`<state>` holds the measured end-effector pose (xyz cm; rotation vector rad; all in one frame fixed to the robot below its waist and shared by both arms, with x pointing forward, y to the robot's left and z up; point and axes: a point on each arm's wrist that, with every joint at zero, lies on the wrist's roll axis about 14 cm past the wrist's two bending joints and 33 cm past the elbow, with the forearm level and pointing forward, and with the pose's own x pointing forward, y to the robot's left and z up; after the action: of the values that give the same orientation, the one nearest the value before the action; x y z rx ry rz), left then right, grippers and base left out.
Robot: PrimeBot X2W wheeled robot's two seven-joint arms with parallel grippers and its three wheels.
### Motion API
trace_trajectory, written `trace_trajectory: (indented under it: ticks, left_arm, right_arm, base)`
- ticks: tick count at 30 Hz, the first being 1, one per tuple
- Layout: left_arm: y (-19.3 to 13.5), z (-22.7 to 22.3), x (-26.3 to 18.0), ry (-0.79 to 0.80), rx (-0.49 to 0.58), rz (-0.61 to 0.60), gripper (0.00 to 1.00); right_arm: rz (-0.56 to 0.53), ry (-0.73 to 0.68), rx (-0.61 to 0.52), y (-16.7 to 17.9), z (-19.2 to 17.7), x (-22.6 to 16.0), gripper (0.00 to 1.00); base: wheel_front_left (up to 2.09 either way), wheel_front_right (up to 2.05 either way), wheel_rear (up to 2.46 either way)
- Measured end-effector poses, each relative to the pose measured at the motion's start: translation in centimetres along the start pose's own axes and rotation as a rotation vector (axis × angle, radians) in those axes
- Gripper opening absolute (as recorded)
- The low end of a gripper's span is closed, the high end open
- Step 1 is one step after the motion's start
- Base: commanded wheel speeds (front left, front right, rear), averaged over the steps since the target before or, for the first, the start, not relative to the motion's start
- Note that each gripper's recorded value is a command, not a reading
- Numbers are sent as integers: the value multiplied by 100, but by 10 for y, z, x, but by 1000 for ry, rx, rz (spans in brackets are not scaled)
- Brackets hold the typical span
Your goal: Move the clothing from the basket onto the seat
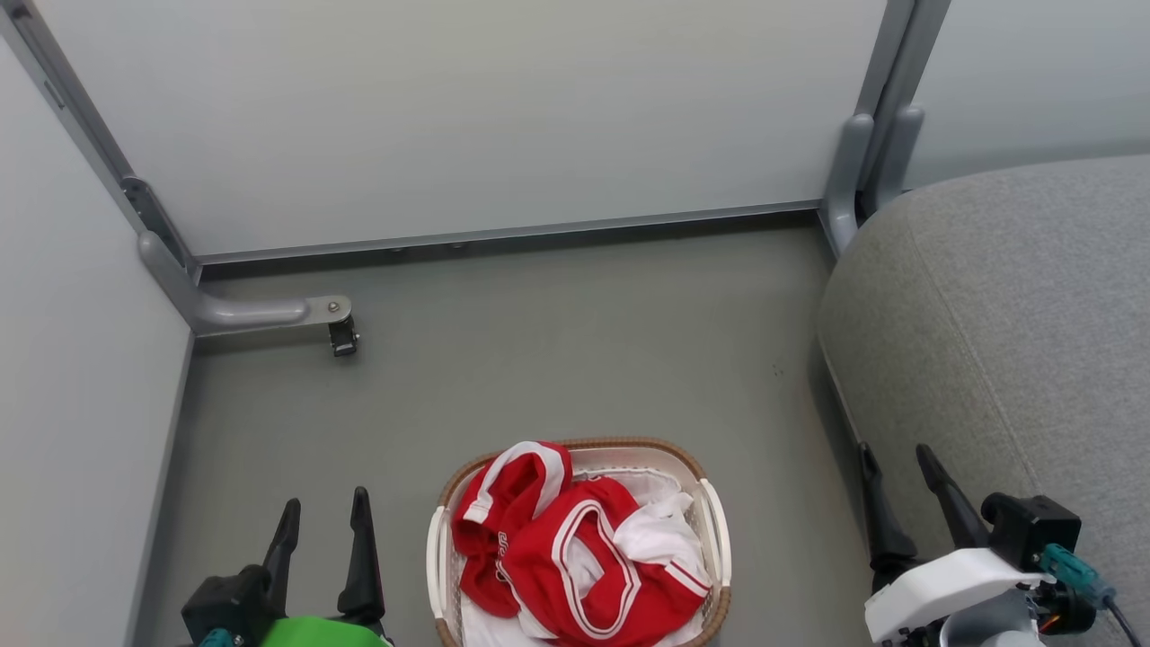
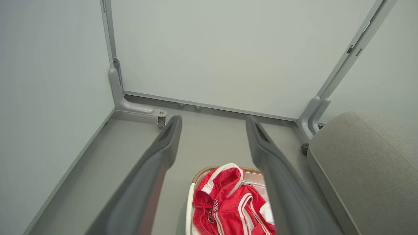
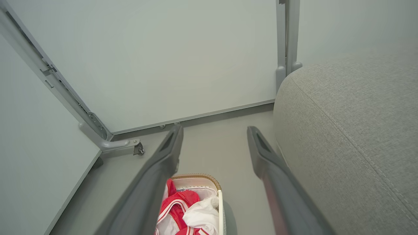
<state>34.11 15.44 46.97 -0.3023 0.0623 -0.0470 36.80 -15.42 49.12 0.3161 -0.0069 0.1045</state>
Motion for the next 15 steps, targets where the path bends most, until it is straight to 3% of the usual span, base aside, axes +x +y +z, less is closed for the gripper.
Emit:
trace_trajectory:
  ticks: [15]
  left_arm:
    - [0, -5, -4, 3, 89, -12, 100]
  right_arm:
    - [31, 13, -96, 6, -7, -1, 100]
  base:
    - [0, 0, 0]
